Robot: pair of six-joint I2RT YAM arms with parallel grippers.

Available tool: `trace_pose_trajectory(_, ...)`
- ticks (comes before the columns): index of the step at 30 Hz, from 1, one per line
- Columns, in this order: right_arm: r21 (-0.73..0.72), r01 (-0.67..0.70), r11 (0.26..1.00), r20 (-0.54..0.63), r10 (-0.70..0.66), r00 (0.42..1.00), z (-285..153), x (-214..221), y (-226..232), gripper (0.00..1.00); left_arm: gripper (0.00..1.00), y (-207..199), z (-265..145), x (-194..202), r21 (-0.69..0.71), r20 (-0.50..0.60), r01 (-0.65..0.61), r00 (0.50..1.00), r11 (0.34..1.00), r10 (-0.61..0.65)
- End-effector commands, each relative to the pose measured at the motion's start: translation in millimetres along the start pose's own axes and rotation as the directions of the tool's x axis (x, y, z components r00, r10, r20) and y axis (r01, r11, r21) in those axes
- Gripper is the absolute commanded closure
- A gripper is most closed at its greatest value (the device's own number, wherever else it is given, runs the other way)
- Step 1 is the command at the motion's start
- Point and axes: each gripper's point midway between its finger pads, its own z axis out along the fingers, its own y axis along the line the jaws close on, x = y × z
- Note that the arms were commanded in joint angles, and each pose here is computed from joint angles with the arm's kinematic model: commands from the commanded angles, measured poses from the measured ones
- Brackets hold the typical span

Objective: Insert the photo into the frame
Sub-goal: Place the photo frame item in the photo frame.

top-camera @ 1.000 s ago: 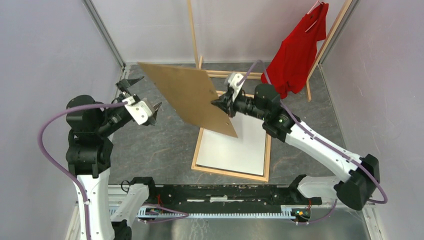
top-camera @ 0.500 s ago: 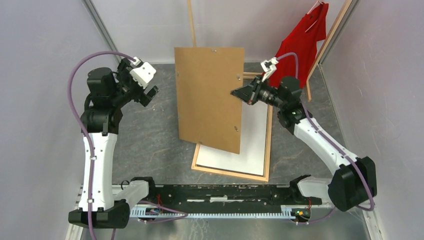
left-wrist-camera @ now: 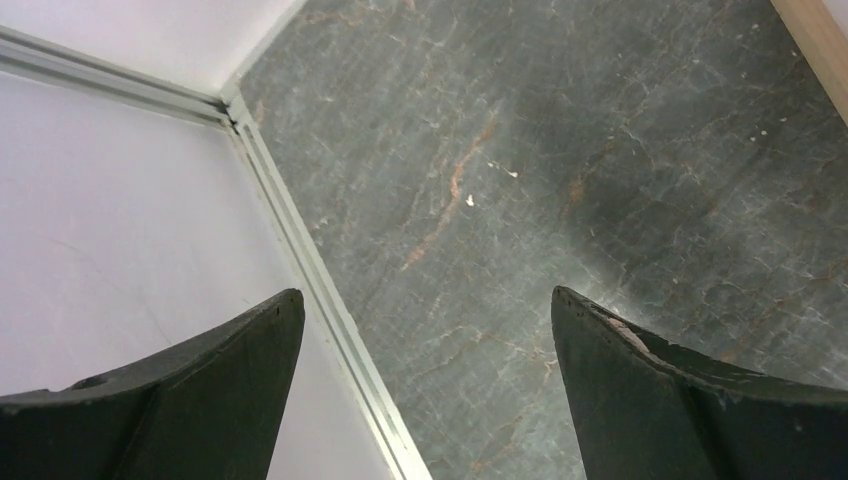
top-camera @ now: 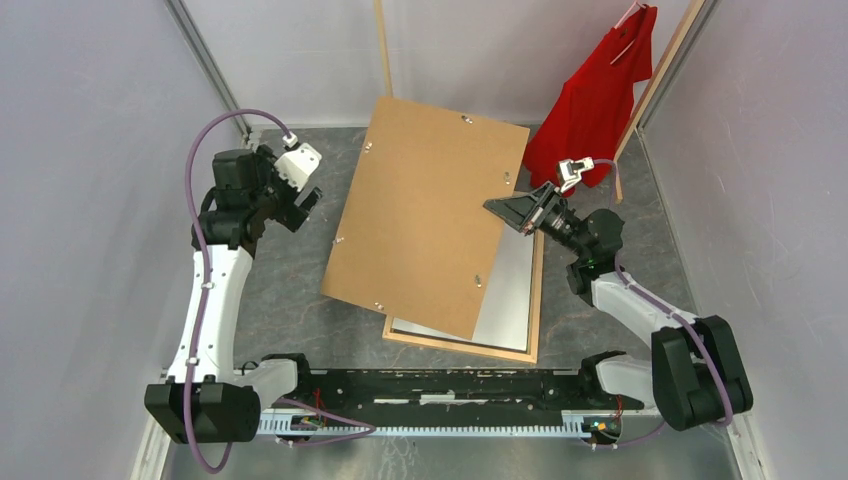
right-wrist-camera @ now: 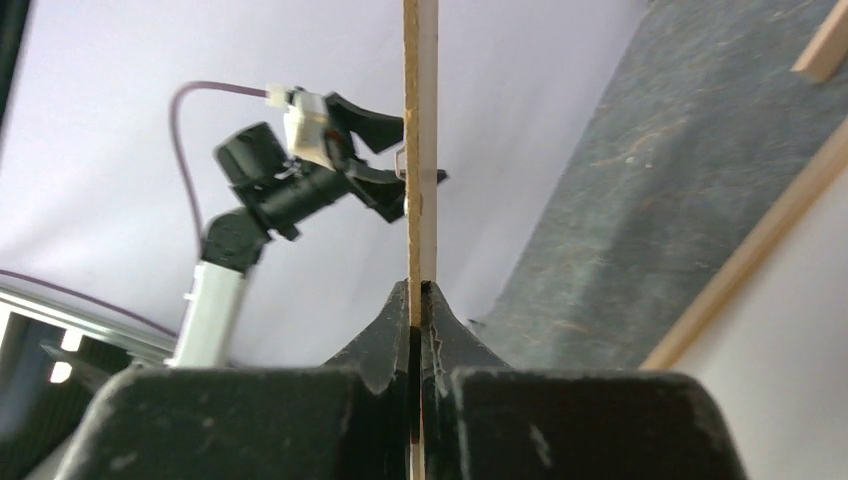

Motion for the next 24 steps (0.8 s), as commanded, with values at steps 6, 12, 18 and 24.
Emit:
trace_pose_trajectory(6, -0.209, -0.046, 0.977, 0.077, 0.064, 0.995, -1, -21, 53, 1.00, 0.05, -25, 11, 14, 0.077, -0.004, 0.071, 0.998, 0.995, -0.070)
trace_pose_trajectory(12, -0.184, -0.059, 0.981, 0.073, 0.073, 0.995, 3, -23, 47, 1.00, 0.04, -36, -1, -5, 0.128, 0.090, 0.059, 0.993, 0.990, -0.071)
trace_pose_trajectory(18, -0.131, -0.075, 0.989, 0.066, 0.084, 0.994, 7, -22, 35, 1.00, 0.04, -52, -7, -11, 0.203, 0.128, 0.050, 0.989, 0.978, -0.077)
trace_pose_trajectory(24, -0.106, -0.105, 0.989, 0.064, 0.112, 0.992, 10, -21, 27, 1.00, 0.03, -62, -6, -7, 0.251, 0.118, 0.051, 0.989, 0.967, -0.083)
